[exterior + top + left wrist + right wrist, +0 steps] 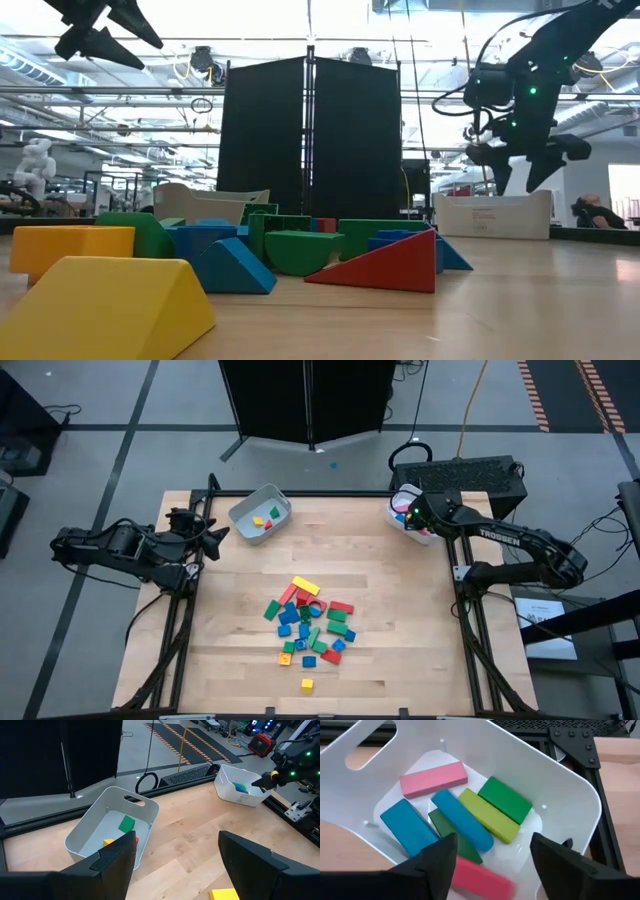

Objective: Sort blocks by size
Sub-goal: Put the rectangular red block into the white bin

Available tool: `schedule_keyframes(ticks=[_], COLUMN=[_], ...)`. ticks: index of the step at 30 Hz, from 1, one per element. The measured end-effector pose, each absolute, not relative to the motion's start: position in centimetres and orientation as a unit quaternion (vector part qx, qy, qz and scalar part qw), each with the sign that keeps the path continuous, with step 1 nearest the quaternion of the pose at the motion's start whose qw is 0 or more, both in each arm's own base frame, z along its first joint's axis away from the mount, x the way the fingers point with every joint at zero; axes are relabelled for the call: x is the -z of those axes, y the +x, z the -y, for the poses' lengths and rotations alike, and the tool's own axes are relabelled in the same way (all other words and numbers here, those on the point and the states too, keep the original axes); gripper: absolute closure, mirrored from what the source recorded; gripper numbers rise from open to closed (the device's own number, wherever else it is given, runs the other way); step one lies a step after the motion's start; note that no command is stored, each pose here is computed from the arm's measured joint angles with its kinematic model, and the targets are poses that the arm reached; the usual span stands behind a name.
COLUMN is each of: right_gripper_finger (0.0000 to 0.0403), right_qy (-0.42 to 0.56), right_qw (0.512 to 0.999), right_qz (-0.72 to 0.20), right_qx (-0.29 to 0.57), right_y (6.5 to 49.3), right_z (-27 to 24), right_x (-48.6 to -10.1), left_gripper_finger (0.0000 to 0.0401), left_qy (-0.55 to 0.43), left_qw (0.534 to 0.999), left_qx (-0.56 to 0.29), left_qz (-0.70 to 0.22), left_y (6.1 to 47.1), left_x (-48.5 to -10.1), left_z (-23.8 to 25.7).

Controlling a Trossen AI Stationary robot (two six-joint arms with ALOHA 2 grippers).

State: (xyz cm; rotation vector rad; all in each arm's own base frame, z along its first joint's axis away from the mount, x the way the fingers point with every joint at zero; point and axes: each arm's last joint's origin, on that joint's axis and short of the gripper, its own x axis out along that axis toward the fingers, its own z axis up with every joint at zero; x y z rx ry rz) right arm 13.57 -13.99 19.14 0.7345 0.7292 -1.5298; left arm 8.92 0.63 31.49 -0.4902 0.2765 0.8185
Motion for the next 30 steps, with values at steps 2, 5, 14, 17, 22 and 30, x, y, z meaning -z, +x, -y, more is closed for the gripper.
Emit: schedule_keyframes(ticks=[2, 5, 14, 17, 22, 30], right_gripper_finger=[0.0153, 0.0159, 0.0191, 0.0195, 0.0196, 0.0195], right_qy=[0.333, 0.343, 0.302, 0.277, 0.25, 0.22], right_qw=[0.614, 0.696, 0.92, 0.914, 0.892, 0.89], right_qz=[-0.307, -0.281, -0.209, -0.274, -0.36, -0.365], right_qx=[0.647, 0.565, 0.138, 0.109, 0.106, 0.159], right_y=[13.8, 15.2, 23.2, 24.8, 26.8, 27.9], right_z=[14.0, 14.2, 7.8, 4.5, -0.2, -3.6], right_x=[-19.3, -20.7, -23.6, -21.6, -17.5, -14.4], left_gripper_finger=[0.012, 0.012, 0.012, 0.012, 0.012, 0.012], left_qy=[-0.235, -0.235, -0.232, -0.23, -0.23, -0.23], left_qw=[0.879, 0.879, 0.88, 0.88, 0.88, 0.88], left_qx=[-0.393, -0.392, -0.393, -0.393, -0.394, -0.394], left_qz=[-0.133, -0.133, -0.135, -0.136, -0.136, -0.135], left_y=[8.9, 8.9, 8.9, 8.9, 8.9, 8.9], left_x=[-31.5, -31.5, -31.5, -31.4, -31.5, -31.5], left_z=[-0.6, -0.6, -0.6, -0.6, -0.6, -0.6])
